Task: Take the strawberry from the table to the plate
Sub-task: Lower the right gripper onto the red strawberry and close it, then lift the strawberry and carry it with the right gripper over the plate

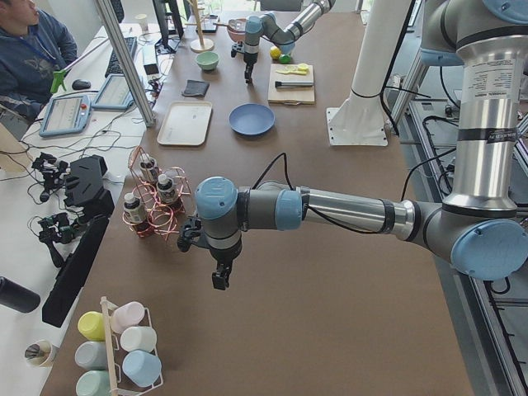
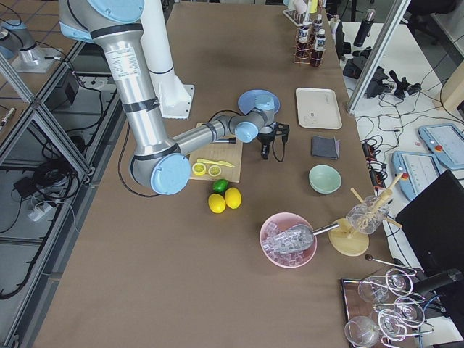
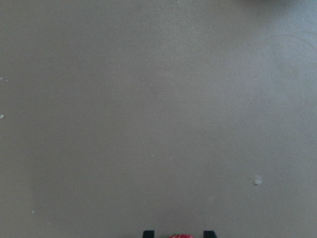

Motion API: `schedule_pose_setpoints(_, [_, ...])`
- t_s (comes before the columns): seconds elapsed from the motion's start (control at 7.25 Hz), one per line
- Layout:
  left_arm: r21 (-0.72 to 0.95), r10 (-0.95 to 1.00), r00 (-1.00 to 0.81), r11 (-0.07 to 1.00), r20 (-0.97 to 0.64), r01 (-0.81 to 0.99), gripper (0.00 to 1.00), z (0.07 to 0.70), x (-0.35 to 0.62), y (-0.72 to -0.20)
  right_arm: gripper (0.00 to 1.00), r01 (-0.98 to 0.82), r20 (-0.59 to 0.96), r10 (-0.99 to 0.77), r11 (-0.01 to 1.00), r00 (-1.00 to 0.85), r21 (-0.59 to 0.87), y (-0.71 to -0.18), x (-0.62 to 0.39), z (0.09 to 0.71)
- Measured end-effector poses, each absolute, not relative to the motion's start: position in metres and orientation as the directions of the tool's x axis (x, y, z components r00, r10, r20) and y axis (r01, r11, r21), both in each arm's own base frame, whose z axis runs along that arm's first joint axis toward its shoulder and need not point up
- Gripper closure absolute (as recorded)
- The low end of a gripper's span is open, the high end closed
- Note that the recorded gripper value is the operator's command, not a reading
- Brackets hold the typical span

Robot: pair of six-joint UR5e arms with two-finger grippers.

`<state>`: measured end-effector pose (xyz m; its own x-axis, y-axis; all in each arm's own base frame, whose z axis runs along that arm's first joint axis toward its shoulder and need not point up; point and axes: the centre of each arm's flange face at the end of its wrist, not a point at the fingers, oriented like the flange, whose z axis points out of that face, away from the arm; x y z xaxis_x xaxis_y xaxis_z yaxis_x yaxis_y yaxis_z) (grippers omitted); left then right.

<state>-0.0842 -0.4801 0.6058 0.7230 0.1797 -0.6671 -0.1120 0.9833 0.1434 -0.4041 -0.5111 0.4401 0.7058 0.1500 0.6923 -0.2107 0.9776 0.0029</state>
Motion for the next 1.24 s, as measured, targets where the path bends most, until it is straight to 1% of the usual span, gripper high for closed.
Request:
schedule_pose_setpoints(0.28, [0.136, 0.175, 0.725, 0.984, -0.667, -0.112, 0.01, 0.609, -0.084, -0.479, 1.0, -0.234, 0.717, 0.171, 0.972, 0.676, -0.011, -0.508, -0.404, 0.413])
schedule_pose_setpoints(0.55, [0.112, 0.158, 0.727, 0.987, -0.668, -0.111, 0.01, 0.62, -0.084, -0.47, 1.0, -0.34, 0.72, 0.32, 0.932, 0.615, -0.123, -0.519, -0.424, 0.353])
schedule_pose_setpoints(0.83, [0.101, 0.15, 0.727, 0.989, -0.67, -0.111, 0.01, 0.625, -0.084, -0.464, 1.0, -0.401, 0.714, 0.413, 0.894, 0.565, -0.199, -0.514, -0.461, 0.295])
schedule_pose_setpoints(1.24, [0.1, 0.148, 0.727, 0.989, -0.67, -0.11, 0.01, 0.625, -0.085, -0.463, 1.0, -0.44, 0.71, 0.464, 0.866, 0.53, -0.238, -0.512, -0.543, 0.227])
